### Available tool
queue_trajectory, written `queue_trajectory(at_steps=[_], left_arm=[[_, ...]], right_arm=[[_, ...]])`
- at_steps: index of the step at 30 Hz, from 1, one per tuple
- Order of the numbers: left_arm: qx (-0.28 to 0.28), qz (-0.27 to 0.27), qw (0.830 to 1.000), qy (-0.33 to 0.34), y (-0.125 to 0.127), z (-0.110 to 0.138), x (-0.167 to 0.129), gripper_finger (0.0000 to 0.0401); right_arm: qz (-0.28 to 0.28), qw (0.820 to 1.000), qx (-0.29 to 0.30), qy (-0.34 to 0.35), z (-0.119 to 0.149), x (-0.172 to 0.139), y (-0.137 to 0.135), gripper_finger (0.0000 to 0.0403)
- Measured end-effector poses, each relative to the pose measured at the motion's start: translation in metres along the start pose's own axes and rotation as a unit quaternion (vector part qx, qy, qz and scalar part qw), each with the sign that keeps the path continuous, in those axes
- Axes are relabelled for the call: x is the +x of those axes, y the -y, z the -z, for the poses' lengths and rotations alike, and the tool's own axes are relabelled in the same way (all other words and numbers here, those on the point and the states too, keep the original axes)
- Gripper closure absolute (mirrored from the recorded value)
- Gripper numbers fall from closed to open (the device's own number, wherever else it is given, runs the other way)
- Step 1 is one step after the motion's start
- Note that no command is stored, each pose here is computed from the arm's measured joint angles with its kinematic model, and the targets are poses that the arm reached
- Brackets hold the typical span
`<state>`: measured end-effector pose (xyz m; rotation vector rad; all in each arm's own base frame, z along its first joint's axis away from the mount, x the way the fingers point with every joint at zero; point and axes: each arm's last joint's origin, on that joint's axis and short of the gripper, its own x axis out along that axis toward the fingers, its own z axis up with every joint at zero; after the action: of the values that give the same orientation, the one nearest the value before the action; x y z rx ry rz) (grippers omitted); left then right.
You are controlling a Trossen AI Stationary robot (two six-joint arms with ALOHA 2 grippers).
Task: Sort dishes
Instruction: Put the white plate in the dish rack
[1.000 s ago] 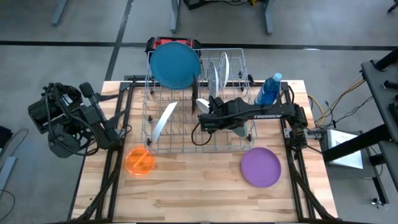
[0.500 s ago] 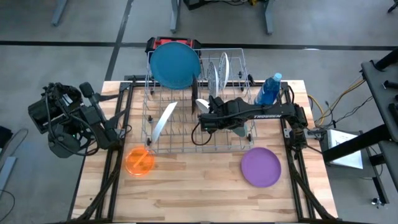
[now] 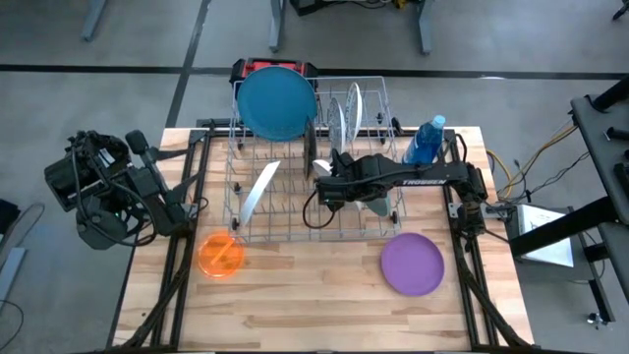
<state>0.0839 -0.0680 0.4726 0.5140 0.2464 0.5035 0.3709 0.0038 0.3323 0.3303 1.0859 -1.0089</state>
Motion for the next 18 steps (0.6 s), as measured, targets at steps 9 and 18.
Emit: queue_trajectory(at_steps=[9,18], left_arm=[[-0.001,0.000,1.000,0.000,0.0000,0.0000,0.0000,0.0195],[-0.001,0.002,1.000,-0.001,0.0002,0.0001,0.0000,0.0195]], right_arm=[[-0.010,1.000,-0.008,-0.008,-0.0006,-0.0021,0.0002,0.0137],[-0.020,0.999,-0.016,-0.022,0.0001,-0.0022,0.0000,0.0131]])
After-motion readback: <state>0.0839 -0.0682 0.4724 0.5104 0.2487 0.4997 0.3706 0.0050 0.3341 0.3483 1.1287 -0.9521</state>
